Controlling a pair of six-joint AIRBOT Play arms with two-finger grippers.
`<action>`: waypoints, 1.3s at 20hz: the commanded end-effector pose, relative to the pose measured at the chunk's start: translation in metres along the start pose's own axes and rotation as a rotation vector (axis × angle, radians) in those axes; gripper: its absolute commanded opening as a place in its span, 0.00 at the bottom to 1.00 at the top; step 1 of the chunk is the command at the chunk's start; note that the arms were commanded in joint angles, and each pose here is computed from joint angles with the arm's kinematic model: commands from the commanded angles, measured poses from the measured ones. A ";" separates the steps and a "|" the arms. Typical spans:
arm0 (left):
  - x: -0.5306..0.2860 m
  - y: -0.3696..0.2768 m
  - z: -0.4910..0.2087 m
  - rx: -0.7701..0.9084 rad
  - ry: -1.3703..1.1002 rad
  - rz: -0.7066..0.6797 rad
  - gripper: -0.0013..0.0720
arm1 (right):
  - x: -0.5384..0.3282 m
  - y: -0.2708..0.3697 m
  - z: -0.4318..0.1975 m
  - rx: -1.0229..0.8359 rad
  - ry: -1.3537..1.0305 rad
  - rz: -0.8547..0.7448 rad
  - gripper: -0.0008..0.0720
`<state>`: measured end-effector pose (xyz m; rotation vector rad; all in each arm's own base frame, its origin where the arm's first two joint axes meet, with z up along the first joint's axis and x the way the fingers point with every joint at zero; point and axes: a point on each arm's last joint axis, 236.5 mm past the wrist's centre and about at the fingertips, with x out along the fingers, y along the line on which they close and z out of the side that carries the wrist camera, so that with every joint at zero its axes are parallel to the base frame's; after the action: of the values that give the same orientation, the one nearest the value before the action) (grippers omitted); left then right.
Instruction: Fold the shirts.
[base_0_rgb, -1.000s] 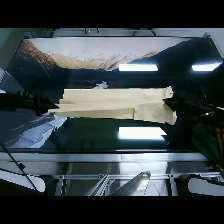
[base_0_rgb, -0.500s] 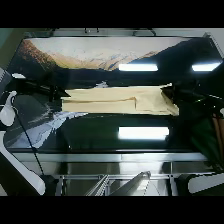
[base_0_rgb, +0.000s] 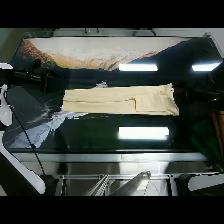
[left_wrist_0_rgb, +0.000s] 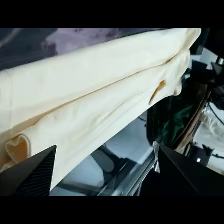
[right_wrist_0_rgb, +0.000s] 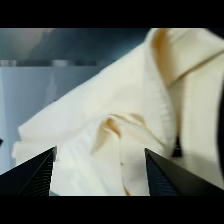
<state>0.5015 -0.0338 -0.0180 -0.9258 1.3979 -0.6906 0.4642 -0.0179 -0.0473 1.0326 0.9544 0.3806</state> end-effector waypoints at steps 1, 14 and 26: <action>-0.004 -0.025 0.012 0.026 -0.090 -0.048 0.67 | -0.013 -0.038 0.002 -0.001 0.016 -0.147 0.87; 0.167 -0.050 -0.044 0.319 0.183 0.275 0.02 | 0.085 0.007 -0.064 -0.025 0.226 -0.052 0.09; 0.283 -0.031 -0.087 0.598 0.336 0.605 0.03 | 0.046 0.060 -0.062 -0.098 0.280 0.069 0.03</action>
<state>0.4586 -0.2881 -0.1158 0.0097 1.4915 -0.7240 0.4535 0.0802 -0.0491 0.9388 1.1561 0.5969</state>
